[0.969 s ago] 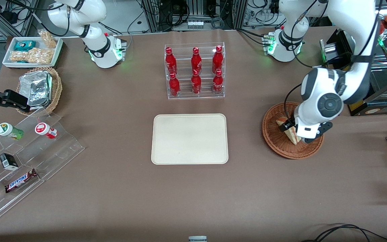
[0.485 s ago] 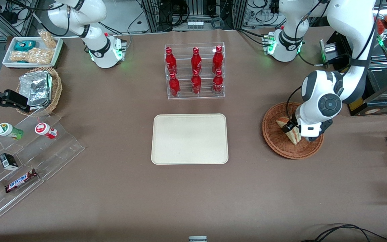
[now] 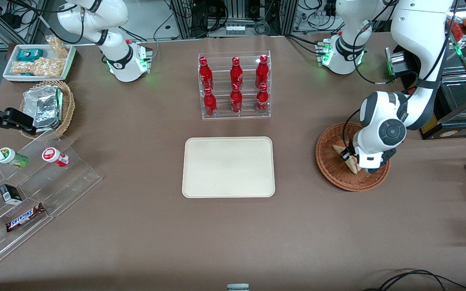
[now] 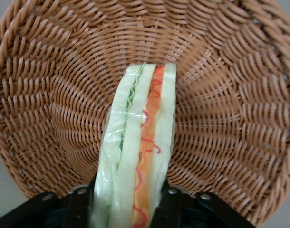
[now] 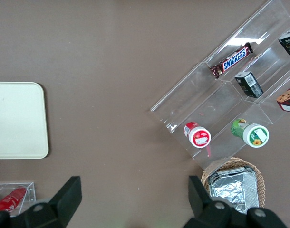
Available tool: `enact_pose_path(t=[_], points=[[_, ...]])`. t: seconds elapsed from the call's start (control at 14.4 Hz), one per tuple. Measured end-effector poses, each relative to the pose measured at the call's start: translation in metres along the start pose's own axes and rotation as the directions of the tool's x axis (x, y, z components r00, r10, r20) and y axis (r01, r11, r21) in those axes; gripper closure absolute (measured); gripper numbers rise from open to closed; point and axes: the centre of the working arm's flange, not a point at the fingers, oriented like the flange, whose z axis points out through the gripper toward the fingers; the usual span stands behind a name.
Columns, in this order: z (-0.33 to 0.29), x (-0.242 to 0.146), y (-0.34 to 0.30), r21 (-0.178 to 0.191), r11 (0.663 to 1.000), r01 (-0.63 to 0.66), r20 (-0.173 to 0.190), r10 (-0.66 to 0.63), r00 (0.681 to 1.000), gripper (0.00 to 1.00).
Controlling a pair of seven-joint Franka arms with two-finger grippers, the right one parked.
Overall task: Place sandwich from basket to tray
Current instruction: 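Lower the left gripper onto the wrapped sandwich and close on it, then lift the sandwich and carry it over the cream tray, then lower the sandwich onto the tray and open the left gripper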
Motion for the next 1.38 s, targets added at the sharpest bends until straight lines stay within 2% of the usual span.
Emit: enact_pose_path(t=[0.21,0.42,0.55,0.69,0.76,0.97,1.11,1.25,1.38], points=[[-0.025,-0.003,0.002,0.003,0.995,-0.097,-0.031,0.097,0.995,0.80],[-0.085,-0.018,0.007,0.024,0.972,-0.235,-0.052,0.235,0.971,0.85],[-0.132,-0.048,0.039,0.009,0.948,-0.319,-0.102,0.318,0.942,0.85],[-0.155,-0.096,0.090,0.003,0.905,-0.425,-0.143,0.421,0.896,0.85],[-0.153,-0.124,0.120,0.007,0.877,-0.480,-0.149,0.476,0.867,0.85],[-0.110,-0.205,0.205,0.023,0.799,-0.601,-0.123,0.599,0.792,0.85],[-0.075,-0.243,0.246,0.020,0.762,-0.647,-0.093,0.646,0.758,0.85],[-0.052,-0.268,0.270,0.024,0.736,-0.676,-0.080,0.676,0.733,0.85],[-0.042,-0.283,0.284,0.021,0.732,-0.681,-0.082,0.680,0.728,0.82]])
